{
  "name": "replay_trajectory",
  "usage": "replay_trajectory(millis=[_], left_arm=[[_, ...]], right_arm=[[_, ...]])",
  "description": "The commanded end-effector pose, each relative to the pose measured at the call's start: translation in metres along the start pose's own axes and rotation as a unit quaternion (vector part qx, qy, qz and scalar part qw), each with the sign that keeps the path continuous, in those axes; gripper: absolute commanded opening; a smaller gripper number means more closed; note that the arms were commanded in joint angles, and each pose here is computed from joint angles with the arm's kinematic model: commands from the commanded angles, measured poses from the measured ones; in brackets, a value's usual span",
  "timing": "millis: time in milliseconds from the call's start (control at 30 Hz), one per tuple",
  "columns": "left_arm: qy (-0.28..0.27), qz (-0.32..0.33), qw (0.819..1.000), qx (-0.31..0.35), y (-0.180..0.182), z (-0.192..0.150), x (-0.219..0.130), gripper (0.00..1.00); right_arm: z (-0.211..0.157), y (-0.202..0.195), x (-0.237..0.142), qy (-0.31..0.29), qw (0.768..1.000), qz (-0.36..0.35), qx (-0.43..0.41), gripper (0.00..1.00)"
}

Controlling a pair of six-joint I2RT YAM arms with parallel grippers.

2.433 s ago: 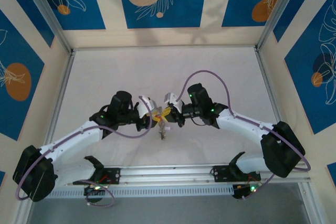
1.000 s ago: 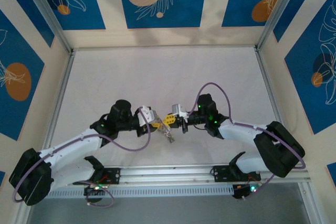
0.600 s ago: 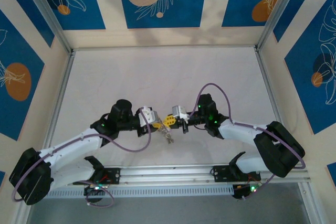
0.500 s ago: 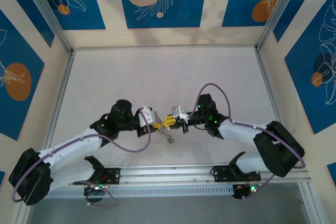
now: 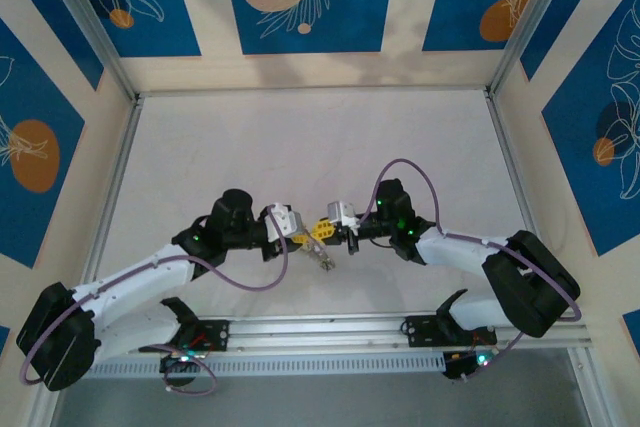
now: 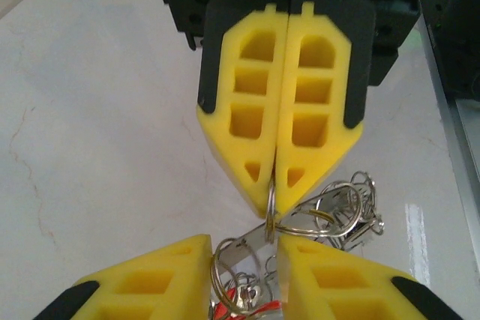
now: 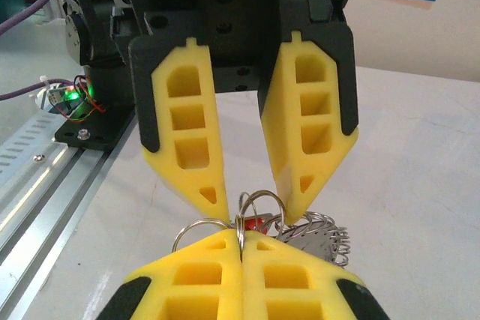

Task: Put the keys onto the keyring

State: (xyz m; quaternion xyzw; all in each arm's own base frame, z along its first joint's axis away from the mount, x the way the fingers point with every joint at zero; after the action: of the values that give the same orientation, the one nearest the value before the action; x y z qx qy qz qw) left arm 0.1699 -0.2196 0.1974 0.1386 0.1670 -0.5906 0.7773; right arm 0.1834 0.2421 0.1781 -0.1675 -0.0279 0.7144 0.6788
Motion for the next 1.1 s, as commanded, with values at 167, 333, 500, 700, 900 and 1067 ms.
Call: replay_trajectory(millis=[167, 333, 500, 700, 900, 1067], left_arm=[[-0.017, -0.005, 1.0, 0.015, -0.0022, 0.0168, -0.0003, 0.29], [-0.008, 0.006, 1.0, 0.013, -0.0001, 0.014, 0.0003, 0.27], [-0.002, 0.01, 1.0, 0.013, 0.0017, 0.0136, 0.0039, 0.23], [-0.003, 0.004, 1.0, 0.019, 0.0012, 0.0164, 0.0063, 0.21], [-0.005, -0.003, 1.0, 0.022, -0.0004, 0.0169, 0.0071, 0.18], [-0.002, -0.012, 0.999, 0.03, -0.0019, 0.0162, 0.0083, 0.03]], right_arm=[[0.0011, 0.001, 0.0002, -0.002, 1.0, -0.007, -0.023, 0.0], [0.003, 0.0018, 0.0002, -0.006, 1.0, -0.004, -0.025, 0.0], [0.0042, 0.0031, 0.0006, -0.009, 1.0, 0.0, -0.03, 0.0], [0.0035, 0.0057, 0.0033, -0.002, 0.999, 0.006, -0.033, 0.0], [0.0036, 0.0062, 0.0043, 0.001, 0.999, 0.009, -0.035, 0.0], [0.0015, 0.0061, 0.0059, 0.007, 0.999, 0.01, -0.034, 0.0]])
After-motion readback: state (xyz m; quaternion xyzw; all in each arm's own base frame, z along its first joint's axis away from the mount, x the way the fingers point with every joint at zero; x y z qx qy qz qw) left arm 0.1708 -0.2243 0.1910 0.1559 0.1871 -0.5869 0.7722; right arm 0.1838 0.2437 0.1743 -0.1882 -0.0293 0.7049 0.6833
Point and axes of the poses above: each hand's point on the last joint's axis, 136 mm out from that joint toward the fingers, its own x axis out along the fingers, its own y axis along the line the jaws close on, z = x × y, the point moved 7 cm from there along -x, back along the fingers, and after that the axes turned 8 degrees about -x, right-handed, at the moved point
